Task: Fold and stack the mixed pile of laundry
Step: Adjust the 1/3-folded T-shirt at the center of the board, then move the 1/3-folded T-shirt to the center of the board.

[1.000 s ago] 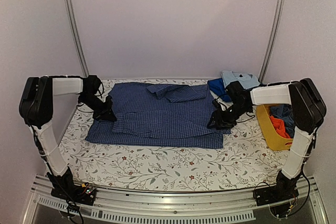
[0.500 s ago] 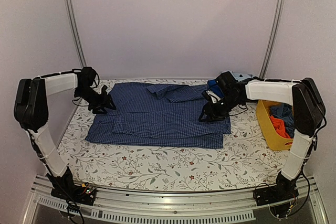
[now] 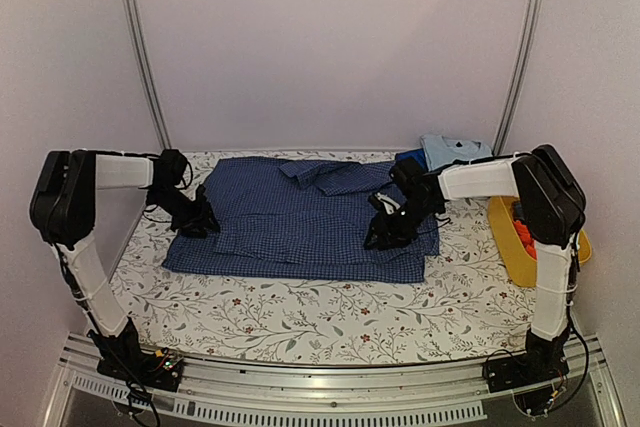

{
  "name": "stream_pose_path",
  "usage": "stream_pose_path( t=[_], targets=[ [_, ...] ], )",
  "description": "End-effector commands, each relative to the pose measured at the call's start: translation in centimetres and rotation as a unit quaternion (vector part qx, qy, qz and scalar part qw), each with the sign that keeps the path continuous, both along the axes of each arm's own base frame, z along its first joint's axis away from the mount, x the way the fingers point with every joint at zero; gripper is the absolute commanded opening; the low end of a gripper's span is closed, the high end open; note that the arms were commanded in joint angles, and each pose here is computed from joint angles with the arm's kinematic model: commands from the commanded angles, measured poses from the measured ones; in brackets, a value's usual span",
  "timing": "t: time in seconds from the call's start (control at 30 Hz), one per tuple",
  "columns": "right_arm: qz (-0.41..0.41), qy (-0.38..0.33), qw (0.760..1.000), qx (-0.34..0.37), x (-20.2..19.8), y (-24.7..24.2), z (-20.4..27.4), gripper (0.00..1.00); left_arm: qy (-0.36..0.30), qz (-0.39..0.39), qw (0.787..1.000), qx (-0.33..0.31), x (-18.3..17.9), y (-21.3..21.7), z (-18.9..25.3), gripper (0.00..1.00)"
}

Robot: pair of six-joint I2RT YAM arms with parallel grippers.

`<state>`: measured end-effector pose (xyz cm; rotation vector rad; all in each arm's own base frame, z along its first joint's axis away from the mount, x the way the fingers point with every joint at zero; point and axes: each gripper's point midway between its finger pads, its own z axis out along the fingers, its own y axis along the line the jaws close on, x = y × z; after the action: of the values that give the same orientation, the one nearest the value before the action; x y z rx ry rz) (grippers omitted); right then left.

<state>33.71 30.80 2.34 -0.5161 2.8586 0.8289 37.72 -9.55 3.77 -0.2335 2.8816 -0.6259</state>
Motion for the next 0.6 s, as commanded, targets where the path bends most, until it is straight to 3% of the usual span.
stream_pose_path(
  t=[0.0,0.33,0.57],
  targets=[
    [0.004,0.037,0.999,-0.035,-2.1,-1.7,-3.0,0.48,0.044,0.026,0.999,0.016,-2.7,1.2,-2.5,0.41],
    [0.024,0.093,0.994,-0.047,-8.6,-3.4,-4.2,0.48,0.109,0.061,0.992,0.014,-11.0,1.7,-3.5,0.39],
    [0.067,0.136,0.988,-0.041,-16.1,-1.6,-3.5,0.48,0.136,0.073,0.988,0.004,-13.3,1.2,-1.9,0.39]
  ],
)
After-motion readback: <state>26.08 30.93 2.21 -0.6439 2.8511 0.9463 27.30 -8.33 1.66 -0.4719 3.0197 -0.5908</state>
